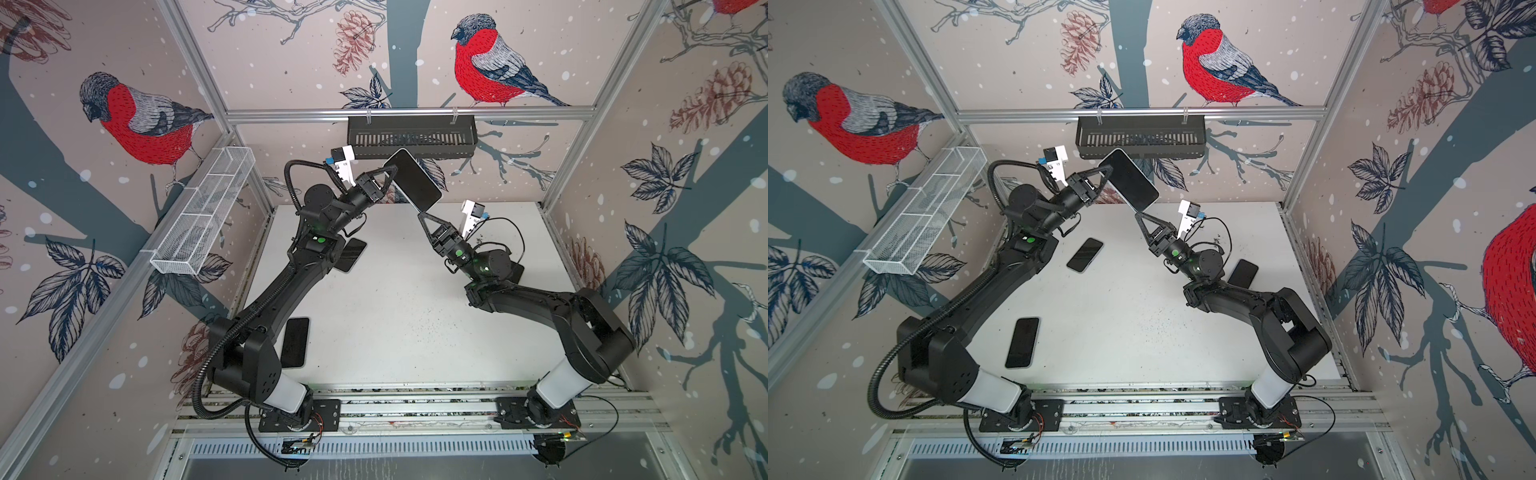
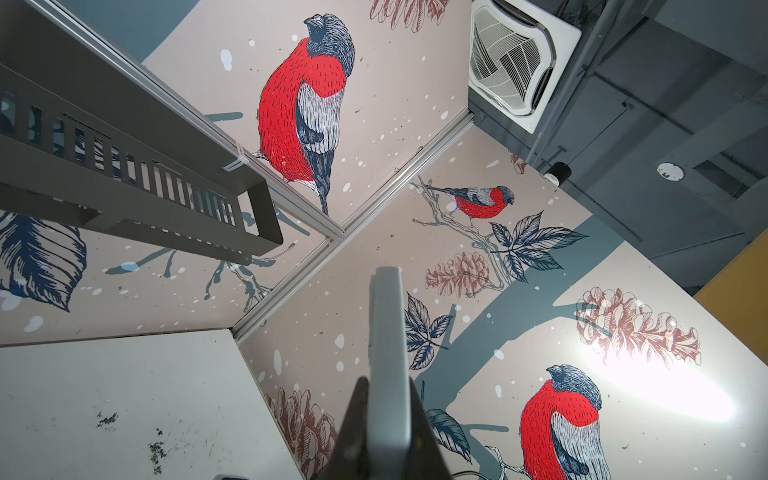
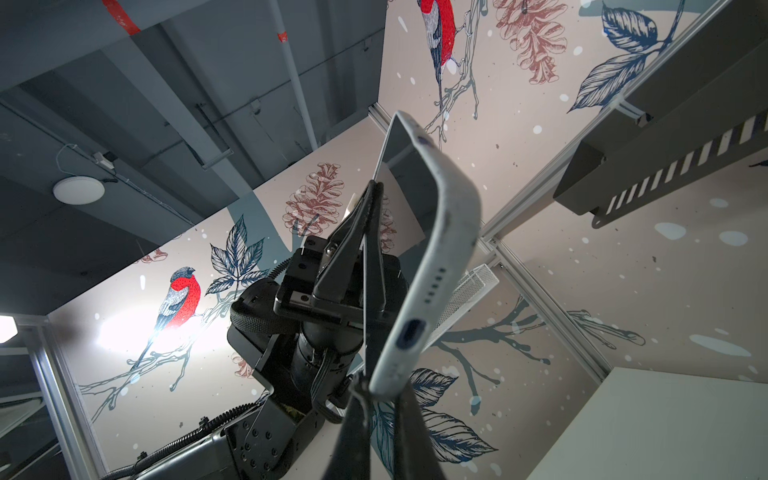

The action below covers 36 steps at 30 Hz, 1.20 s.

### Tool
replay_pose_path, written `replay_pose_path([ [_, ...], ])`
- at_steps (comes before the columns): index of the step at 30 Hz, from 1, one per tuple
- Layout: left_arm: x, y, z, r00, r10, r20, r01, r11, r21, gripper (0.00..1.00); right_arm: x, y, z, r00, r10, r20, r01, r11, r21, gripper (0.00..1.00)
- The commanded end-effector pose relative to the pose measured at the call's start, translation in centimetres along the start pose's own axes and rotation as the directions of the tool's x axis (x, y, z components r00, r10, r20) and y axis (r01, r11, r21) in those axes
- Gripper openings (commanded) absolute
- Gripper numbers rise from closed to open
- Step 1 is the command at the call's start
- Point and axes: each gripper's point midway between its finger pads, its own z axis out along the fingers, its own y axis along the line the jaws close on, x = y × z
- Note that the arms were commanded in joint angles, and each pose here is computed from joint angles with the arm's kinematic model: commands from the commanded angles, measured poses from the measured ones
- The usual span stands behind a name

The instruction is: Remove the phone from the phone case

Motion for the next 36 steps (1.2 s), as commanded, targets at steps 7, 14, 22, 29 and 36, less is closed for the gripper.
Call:
replay_pose_path([
  [7, -0.2, -1.6, 0.1, 1.000, 0.014, -0.001, -0.014, 0.997, 0.072, 0.00, -1.1, 1.2, 0.2, 0.996, -0.083, 0.023, 0.085, 0.995, -0.059, 0.01],
  [14, 0.9, -0.7, 0.7, 0.996, -0.065, -0.065, 0.067, 0.997, 0.030, 0.00, 0.2, -0.6, 1.7, 0.943, -0.308, -0.126, 0.317, 0.947, 0.051, 0.00],
  [22, 1.6, -1.8, 1.5, 0.979, -0.146, -0.144, 0.158, 0.985, 0.074, 0.00, 0.6, -4.4, 2.2, 0.756, -0.566, -0.329, 0.636, 0.754, 0.163, 0.00],
  [29, -0.8, -2.2, 1.2, 0.988, -0.099, -0.122, 0.109, 0.991, 0.077, 0.00, -3.2, -4.7, -1.5, 0.794, -0.550, -0.259, 0.608, 0.732, 0.308, 0.34],
  [36, -1.8, -2.4, 0.4, 0.993, -0.011, -0.114, 0.025, 0.992, 0.120, 0.00, -4.6, -3.2, -5.5, 0.847, -0.476, -0.238, 0.531, 0.784, 0.322, 0.78],
])
